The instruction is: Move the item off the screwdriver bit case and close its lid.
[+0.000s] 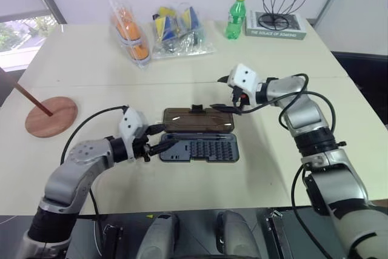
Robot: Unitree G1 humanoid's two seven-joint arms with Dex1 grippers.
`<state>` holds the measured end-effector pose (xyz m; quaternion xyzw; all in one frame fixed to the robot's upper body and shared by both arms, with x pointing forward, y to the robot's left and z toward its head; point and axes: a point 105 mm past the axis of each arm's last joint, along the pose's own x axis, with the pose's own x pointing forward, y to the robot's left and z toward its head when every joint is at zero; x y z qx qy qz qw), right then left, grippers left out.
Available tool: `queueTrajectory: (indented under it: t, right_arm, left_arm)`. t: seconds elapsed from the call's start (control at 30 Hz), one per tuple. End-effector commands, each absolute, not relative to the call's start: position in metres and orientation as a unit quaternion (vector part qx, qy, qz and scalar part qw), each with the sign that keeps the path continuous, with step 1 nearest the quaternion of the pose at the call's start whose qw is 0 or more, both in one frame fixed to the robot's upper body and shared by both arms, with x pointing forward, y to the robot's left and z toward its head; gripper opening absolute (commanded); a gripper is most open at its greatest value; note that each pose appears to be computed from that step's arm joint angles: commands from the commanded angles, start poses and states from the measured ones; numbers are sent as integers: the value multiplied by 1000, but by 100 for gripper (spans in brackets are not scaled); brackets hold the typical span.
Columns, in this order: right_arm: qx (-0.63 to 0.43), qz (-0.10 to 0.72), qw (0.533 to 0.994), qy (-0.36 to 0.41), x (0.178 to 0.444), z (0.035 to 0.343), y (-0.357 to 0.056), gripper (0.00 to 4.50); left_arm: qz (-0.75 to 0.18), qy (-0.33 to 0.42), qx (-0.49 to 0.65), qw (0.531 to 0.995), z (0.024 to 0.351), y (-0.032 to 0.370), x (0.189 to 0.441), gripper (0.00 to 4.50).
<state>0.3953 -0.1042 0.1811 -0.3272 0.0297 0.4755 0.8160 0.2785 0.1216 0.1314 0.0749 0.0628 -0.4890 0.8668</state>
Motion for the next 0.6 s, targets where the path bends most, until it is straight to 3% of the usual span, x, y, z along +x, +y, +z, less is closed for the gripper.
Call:
queueTrajectory:
  t: [0.03,0.13,0.27,0.6]
  right_arm:
    - [-333,471,817,5,393,194,-102,450]
    - [-333,471,817,5,394,194,-102,450]
    - [-334,473,816,4,393,194,-101,450]
    - [-339,466,817,5,397,195,-102,450]
  left_arm:
    - [-496,49,95,861,134,120,276,119]
    - [-503,47,94,858,134,119,275,119]
    - [-504,45,96,857,134,118,275,3]
    - [-529,87,117,836,108,111,272,3]
